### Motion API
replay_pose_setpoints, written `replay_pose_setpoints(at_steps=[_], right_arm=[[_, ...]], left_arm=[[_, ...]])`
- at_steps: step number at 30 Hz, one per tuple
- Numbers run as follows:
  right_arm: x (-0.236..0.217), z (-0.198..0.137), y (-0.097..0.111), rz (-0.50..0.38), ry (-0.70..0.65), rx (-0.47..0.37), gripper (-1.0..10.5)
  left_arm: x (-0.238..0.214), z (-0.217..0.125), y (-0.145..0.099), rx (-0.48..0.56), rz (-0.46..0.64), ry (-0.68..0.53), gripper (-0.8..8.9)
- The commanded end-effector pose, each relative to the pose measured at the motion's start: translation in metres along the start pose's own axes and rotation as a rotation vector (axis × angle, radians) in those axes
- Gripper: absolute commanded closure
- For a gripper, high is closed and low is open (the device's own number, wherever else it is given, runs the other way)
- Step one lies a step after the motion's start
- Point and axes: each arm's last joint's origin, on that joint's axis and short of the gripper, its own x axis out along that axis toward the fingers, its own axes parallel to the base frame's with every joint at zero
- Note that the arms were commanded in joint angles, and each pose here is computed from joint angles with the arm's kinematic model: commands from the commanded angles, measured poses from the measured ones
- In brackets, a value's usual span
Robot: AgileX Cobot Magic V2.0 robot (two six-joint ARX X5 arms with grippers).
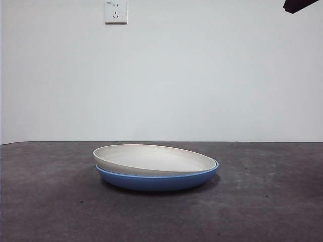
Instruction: Pick up the white plate, put it on the blue plate, put it on desk
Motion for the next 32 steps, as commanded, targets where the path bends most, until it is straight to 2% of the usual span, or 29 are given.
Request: replay_pose_setpoints(at_steps=[1, 26, 29, 32], right_arm=[[-0.002, 0.005, 0.003, 0.006, -0.019, -0.028, 9.4], [-0.003, 0.005, 0.003, 0.007, -0.018, -0.029, 9.4], [-0.009, 0.006, 0.000, -0.053, -0.077, -0.105, 9.4], [-0.018, 0.011, -0.006, -0.141, -0.233, -0.146, 9.4]], left_arm=[[0.002, -0.007, 0.001, -0.026, 0.005, 0.026, 8.04], [0.002, -0.007, 0.001, -0.026, 0.005, 0.026, 8.04], [0.002, -0.007, 0.001, -0.026, 0.005, 0.026, 8.04], [0.002, -0.007, 0.001, -0.026, 0.005, 0.026, 8.04]])
